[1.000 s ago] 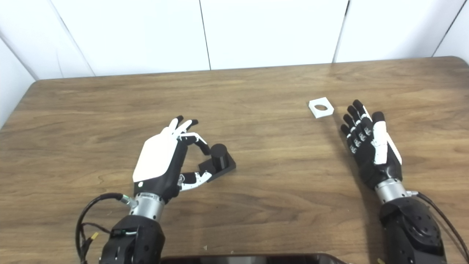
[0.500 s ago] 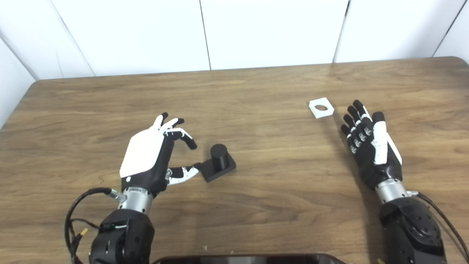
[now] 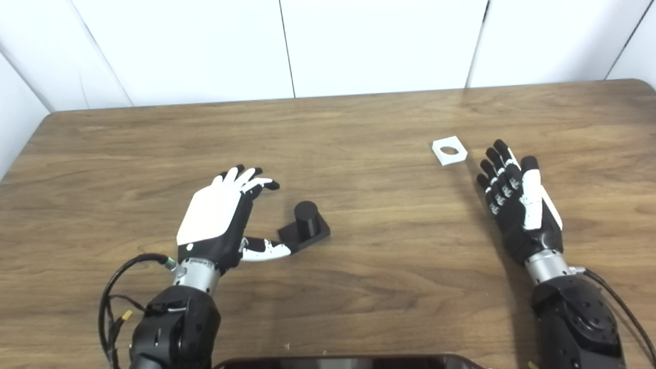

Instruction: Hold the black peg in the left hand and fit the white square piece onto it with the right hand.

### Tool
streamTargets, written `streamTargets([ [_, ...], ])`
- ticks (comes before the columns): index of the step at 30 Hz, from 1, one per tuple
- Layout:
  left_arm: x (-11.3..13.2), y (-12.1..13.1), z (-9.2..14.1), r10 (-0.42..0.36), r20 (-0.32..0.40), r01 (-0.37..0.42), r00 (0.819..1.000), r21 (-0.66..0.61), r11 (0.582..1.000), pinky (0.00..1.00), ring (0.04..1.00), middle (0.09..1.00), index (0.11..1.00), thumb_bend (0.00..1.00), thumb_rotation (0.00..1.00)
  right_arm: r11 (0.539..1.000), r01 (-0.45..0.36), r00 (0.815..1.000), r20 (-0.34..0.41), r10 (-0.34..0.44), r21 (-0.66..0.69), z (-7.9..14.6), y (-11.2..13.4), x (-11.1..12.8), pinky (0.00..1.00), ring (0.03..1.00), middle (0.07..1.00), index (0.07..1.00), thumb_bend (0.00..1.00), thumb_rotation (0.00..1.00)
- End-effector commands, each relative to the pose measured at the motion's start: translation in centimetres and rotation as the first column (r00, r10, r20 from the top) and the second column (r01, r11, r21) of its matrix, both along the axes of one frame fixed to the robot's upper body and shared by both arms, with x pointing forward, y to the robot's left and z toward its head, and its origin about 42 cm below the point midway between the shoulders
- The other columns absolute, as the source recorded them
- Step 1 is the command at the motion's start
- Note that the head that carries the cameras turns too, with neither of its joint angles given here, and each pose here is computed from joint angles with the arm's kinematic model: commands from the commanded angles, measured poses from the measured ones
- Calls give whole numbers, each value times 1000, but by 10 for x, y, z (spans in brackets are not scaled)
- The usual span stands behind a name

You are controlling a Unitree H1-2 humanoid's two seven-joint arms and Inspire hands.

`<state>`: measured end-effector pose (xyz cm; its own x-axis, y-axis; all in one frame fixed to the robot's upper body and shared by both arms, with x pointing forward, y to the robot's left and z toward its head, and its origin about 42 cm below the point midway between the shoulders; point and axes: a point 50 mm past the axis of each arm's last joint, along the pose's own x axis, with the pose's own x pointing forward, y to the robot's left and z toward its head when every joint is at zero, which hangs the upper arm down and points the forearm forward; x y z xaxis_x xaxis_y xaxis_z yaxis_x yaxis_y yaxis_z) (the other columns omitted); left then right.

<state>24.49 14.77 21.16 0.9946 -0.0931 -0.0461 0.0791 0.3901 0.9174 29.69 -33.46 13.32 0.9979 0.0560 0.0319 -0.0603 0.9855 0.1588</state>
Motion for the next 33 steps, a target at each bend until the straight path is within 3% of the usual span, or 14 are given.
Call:
streamTargets([
  [1, 5, -5, 10, -4, 48, 5, 999, -4, 1000, 1000, 1000, 953, 756, 893, 291, 1000, 2, 1000, -2, -3, -9, 3, -1, 2, 1000, 1000, 1000, 1000, 615, 1000],
  [15, 19, -14, -6, -11, 15, 11, 1000, -4, 1000, 1000, 1000, 951, 710, 886, 240, 1000, 8, 1000, 1, -8, 0, 1, -1, -1, 1000, 1000, 1000, 1000, 612, 1000],
  [33, 42, -13, -19, -16, -6, 16, 1000, 46, 999, 1000, 1000, 961, 713, 868, 232, 1000, 18, 1000, 4, -18, -4, 4, -5, -2, 1000, 1000, 1000, 1000, 620, 1000],
])
